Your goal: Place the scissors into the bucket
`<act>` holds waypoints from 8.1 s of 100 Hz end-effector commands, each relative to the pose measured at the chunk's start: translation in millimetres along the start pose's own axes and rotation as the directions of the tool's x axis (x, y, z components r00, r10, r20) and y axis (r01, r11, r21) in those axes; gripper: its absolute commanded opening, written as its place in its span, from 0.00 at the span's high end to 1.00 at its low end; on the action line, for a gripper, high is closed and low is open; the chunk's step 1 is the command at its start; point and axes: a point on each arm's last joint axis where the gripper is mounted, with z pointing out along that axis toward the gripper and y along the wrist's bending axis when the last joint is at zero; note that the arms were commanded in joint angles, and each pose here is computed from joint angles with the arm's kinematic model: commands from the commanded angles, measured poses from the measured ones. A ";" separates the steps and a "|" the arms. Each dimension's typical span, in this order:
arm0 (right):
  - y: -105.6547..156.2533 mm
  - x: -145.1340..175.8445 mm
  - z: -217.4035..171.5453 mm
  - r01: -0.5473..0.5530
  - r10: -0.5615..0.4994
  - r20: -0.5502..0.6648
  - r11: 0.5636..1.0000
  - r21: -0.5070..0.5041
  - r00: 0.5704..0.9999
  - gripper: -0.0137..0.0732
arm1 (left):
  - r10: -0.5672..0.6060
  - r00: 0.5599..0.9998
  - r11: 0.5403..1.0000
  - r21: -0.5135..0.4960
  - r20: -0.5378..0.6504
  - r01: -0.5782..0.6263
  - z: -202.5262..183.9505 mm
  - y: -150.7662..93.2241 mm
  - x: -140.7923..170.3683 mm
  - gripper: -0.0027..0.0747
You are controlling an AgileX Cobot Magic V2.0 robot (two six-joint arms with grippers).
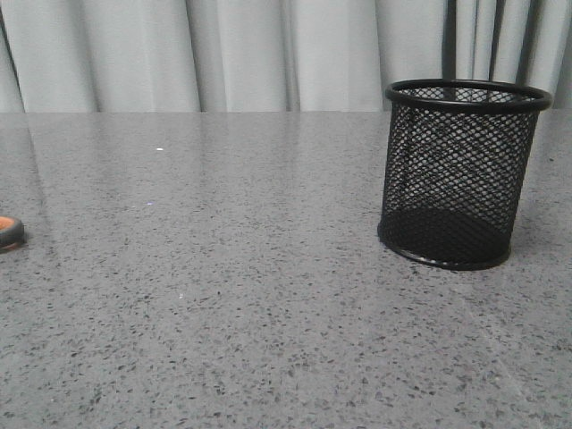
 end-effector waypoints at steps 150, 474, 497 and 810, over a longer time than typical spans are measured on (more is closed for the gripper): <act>-12.9 -119.9 9.9 -0.395 0.406 0.171 0.914 -0.091 0.898 0.31 | 0.148 0.976 0.989 0.034 -0.162 -0.144 -0.4 16.5 -167.4 0.60; 9.6 -217.6 -16.2 -0.477 0.536 -0.005 0.747 -0.464 0.844 0.31 | 0.697 0.603 0.347 0.553 0.388 -0.757 79.1 -83.6 -242.1 0.99; 36.3 -244.7 2.1 -0.469 0.493 -0.142 0.643 -0.605 0.858 0.31 | 0.608 0.560 0.276 0.512 0.563 -0.814 50.9 -116.6 -251.2 0.99; -17.6 -304.1 12.0 -0.035 0.003 -0.178 0.983 -0.180 0.984 0.91 | -0.380 0.697 0.923 0.298 0.608 0.244 -48.5 35.9 -169.2 0.99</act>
